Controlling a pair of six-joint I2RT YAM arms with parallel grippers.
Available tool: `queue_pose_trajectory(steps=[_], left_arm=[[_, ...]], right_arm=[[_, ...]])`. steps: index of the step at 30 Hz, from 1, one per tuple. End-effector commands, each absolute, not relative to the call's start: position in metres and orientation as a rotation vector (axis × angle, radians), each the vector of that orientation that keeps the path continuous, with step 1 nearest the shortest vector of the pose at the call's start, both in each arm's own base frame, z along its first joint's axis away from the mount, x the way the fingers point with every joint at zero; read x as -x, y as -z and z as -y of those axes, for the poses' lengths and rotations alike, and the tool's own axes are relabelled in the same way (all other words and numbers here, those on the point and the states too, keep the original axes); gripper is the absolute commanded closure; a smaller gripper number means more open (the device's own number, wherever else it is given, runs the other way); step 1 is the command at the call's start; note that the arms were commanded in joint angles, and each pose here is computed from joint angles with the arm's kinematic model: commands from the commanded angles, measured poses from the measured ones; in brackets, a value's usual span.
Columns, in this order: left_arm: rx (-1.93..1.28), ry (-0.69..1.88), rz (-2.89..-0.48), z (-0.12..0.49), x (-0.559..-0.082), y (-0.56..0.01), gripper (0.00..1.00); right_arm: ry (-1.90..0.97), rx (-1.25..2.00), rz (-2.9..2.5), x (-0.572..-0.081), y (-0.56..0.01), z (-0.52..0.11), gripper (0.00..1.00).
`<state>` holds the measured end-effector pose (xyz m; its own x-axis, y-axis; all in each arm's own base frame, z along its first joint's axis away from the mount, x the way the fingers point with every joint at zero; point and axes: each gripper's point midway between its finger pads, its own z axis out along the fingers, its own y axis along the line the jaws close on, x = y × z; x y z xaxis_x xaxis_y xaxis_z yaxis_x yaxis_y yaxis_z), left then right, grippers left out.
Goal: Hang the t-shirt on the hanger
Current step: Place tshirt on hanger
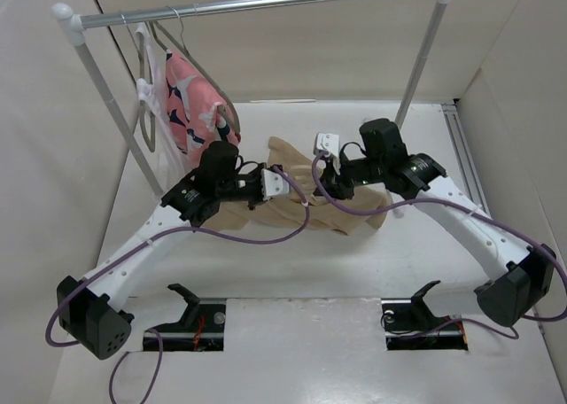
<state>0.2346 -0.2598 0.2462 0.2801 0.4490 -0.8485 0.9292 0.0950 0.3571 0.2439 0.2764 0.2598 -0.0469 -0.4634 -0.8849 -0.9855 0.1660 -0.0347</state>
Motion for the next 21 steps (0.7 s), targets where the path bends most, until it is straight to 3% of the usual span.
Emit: queue_pose_trajectory(steps=[1,2,3,16,18,19,21], left_arm=[[-1.442,0.621,-1.212,0.269,-0.237,-0.294,1.00],[-1.426,0.637,-1.214,0.269,-0.238,-0.297,1.00],[-1.419,0.665,-1.220,0.269,-0.238,-0.299,1.00],[-1.142,0.602,-1.443,0.221,-0.303,-0.298,1.00],[-1.119,0.593,-1.458,0.216,-0.310,-0.297,0.92],[-1.119,0.593,-1.458,0.216,-0.310,-0.297,0.75],[-1.137,0.617,-1.404,0.221,-0.307,-0.308,0.57]], right_arm=[[-0.759,1.344,-1.575,-0.261,-0.279,-0.284,0.82],[-0.752,1.329,-1.602,-0.262,-0.279,-0.282,0.98],[-0.738,1.325,-1.620,-0.263,-0.277,-0.279,1.00],[-0.556,1.152,-1.892,-0.230,-0.323,-0.170,1.00],[-0.537,1.137,-1.890,-0.229,-0.327,-0.166,1.00],[-0.533,1.115,-1.887,-0.231,-0.333,-0.163,1.00],[-0.558,1.108,-1.886,-0.231,-0.336,-0.167,1.00]])
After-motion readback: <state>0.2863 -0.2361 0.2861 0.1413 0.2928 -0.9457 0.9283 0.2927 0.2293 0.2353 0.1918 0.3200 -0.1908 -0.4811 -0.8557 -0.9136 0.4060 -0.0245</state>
